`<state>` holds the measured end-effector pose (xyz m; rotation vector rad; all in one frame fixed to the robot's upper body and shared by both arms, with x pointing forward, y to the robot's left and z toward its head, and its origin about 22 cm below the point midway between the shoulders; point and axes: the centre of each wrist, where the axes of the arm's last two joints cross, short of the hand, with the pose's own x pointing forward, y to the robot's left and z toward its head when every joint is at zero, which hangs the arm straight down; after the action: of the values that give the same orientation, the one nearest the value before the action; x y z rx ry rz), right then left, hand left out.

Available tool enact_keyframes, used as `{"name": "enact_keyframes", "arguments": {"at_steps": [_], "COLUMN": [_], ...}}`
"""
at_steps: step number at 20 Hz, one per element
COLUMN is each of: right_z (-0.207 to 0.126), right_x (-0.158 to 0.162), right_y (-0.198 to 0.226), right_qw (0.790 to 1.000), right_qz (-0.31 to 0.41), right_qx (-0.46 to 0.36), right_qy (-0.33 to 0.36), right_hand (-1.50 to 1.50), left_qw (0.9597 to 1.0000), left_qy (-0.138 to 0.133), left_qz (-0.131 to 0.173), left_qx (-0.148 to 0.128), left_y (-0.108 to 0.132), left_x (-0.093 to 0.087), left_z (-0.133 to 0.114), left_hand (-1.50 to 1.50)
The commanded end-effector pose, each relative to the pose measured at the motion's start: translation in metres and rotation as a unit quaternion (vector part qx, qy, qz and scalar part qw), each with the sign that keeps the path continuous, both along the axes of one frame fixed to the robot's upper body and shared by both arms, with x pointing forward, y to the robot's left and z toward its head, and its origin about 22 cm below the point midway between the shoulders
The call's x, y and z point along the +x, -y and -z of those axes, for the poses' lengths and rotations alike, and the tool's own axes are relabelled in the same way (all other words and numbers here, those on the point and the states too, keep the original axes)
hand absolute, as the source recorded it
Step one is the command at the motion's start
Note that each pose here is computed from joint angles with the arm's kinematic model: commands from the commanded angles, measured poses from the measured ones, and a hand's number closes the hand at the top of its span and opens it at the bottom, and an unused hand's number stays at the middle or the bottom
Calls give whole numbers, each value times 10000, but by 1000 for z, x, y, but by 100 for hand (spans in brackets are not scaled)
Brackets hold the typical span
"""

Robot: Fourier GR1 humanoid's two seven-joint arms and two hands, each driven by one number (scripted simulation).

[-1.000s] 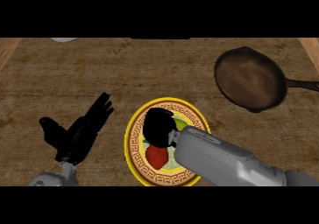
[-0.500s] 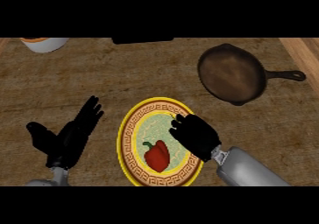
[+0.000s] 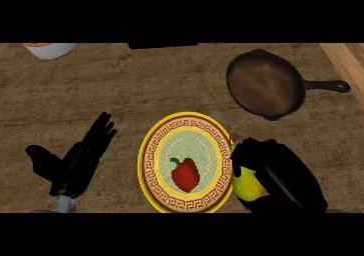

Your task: Pick the pear from the plate and place it in the pan

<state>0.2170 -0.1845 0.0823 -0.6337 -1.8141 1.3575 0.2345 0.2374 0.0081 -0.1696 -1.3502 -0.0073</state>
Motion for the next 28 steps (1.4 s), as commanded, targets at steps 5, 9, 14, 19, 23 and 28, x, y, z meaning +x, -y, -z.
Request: {"name": "enact_keyframes", "arguments": {"at_steps": [5, 9, 14, 19, 23, 28], "right_z": [-38, -18, 2, 24, 41, 33], "right_x": [-25, -14, 38, 89, 111, 164], "right_y": [66, 93, 80, 104, 98, 103], "right_qw": [9798, 9670, 9799, 9787, 9649, 9422], "right_qz": [389, 692, 949, 1226, 1690, 2197], "right_qx": [1917, 2359, 1749, 1634, 1873, 2377], "right_qy": [-420, -669, -158, 201, 728, 864], "right_hand": [150, 150, 150, 150, 150, 150], "left_qw": [9993, 9993, 9991, 9990, 9985, 9981], "left_qy": [134, 130, -8, 120, 61, 44], "left_qz": [353, 345, 411, 429, 546, 606], "left_qx": [-6, 53, -60, 68, -15, 79], "left_y": [18, 6, 4, 23, 29, 22], "left_x": [6, 22, 25, 15, 20, 19], "left_z": [-1, -13, -11, 3, 1, -14], "left_hand": [0, 0, 0, 0, 0, 0]}}
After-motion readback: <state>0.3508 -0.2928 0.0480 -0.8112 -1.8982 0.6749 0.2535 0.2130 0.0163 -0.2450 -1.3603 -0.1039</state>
